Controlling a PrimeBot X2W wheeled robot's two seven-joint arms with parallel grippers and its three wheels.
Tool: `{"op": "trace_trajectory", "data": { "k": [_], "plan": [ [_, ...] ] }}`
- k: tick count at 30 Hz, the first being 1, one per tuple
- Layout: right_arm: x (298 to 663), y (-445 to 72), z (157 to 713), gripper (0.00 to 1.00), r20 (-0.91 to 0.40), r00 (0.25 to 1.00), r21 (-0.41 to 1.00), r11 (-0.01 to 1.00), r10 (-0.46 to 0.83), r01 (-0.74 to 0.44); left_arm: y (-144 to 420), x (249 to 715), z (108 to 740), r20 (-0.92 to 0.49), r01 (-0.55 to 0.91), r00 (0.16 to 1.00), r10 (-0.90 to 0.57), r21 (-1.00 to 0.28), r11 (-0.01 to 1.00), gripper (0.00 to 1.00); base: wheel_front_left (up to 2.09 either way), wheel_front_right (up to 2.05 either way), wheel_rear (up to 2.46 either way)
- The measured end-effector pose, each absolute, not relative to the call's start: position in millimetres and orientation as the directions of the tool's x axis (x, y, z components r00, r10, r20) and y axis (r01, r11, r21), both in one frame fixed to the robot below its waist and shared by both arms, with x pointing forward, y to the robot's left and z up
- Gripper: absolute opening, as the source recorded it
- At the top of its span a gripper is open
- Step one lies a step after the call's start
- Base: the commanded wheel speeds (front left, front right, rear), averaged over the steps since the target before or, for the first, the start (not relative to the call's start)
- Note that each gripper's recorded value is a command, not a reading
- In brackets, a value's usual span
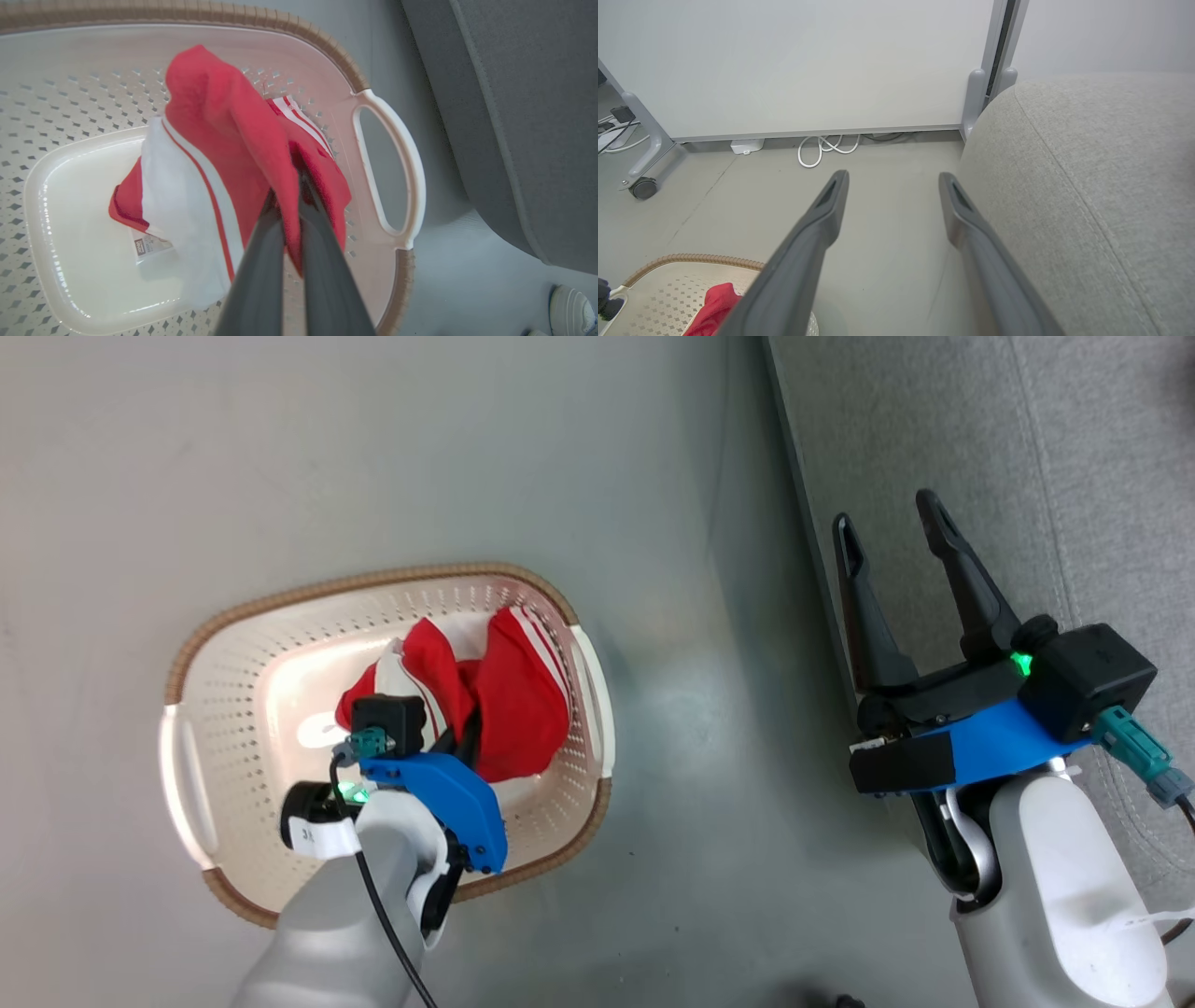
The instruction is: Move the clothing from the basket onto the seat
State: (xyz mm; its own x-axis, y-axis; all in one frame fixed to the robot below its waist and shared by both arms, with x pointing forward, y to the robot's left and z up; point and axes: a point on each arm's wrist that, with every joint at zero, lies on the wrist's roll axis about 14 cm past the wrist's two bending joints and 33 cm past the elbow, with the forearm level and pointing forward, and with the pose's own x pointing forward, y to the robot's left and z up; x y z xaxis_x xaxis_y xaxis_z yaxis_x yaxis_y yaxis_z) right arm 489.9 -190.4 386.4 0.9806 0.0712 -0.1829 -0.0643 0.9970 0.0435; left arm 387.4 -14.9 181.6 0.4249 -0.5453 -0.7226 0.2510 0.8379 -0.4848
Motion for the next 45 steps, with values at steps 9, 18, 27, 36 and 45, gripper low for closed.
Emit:
{"op": "trace_trajectory", "data": {
  "k": [9, 18, 27, 36, 45],
  "plan": [
    [471.7, -183.3, 427.9, 1.00, -0.141, 0.986, 0.048, 0.995, 0.088, -0.082, -10.4, 379.7, 241.0, -0.647, 0.270, 0.516, -0.562, -0.499, 0.823, 0.00, 0.00, 0.00, 0.00],
    [436.3, -175.2, 464.4, 1.00, -0.107, 0.989, 0.067, 0.993, 0.107, -0.100, -10.9, 374.0, 311.2, -0.526, 0.342, 0.618, -0.585, -0.490, 0.802, 0.00, 0.00, 0.00, 0.00],
    [410.3, -159.6, 502.3, 1.00, -0.032, 0.989, 0.083, 0.986, 0.147, -0.144, -6.8, 388.1, 393.8, -0.330, 0.429, 0.742, -0.583, -0.436, 0.791, 0.00, 0.00, 0.00, 0.00],
    [390.6, -147.2, 522.4, 1.00, 0.011, 0.984, 0.090, 0.980, 0.178, -0.178, -8.2, 382.8, 452.6, -0.179, 0.514, 0.780, -0.599, -0.363, 0.778, 0.00, 0.00, 0.00, 0.00],
    [385.2, -136.4, 532.3, 1.00, 0.039, 0.978, 0.094, 0.974, 0.204, -0.207, -22.2, 384.1, 498.6, -0.069, 0.605, 0.759, -0.647, -0.290, 0.741, 0.00, 0.00, 0.00, 0.00]
  ]
}}
